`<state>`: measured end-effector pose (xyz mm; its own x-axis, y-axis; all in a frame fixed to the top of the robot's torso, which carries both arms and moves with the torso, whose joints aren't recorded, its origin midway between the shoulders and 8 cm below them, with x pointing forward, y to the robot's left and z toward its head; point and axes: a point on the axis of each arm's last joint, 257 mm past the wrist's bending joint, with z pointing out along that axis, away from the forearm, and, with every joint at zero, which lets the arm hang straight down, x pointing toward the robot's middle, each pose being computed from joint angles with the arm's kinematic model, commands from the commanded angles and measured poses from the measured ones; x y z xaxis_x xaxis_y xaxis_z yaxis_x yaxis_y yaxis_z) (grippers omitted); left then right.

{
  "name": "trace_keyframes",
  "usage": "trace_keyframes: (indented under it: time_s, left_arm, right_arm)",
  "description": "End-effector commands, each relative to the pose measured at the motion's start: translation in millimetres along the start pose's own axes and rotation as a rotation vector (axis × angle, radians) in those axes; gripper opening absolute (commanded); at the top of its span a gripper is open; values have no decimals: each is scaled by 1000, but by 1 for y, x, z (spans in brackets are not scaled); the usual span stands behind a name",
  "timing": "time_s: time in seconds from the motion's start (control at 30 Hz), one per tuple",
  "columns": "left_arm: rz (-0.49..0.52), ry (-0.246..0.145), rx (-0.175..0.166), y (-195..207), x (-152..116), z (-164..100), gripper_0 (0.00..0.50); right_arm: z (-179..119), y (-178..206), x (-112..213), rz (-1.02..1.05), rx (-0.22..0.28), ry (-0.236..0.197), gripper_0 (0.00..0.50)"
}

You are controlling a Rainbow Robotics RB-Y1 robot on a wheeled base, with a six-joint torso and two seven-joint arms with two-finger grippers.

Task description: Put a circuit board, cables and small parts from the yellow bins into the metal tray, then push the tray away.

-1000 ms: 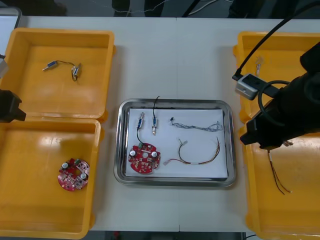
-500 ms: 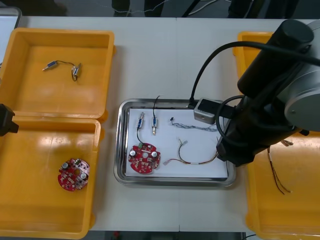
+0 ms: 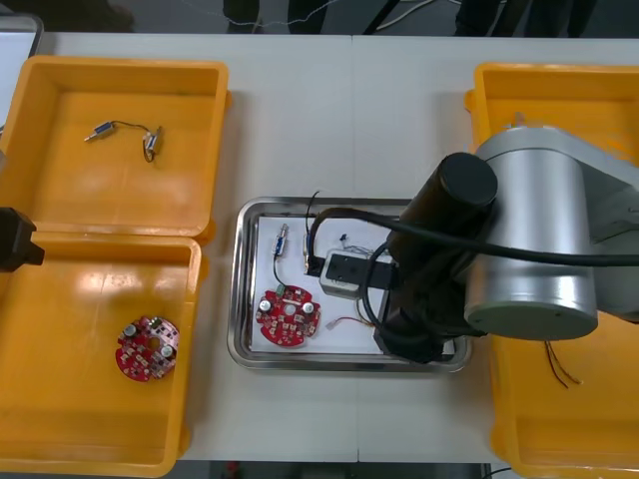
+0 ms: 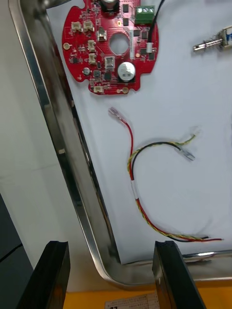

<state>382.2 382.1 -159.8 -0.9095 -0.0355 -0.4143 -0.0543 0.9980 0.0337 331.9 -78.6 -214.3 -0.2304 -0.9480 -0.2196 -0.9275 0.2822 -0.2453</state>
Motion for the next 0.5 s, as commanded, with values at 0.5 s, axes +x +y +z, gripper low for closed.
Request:
trace_keyframes:
  time_s: [0.5]
  left_arm:
    - [58, -34, 8, -1, -3, -5, 500]
  right_arm:
    - [46, 39, -36, -213, -33, -26, 500]
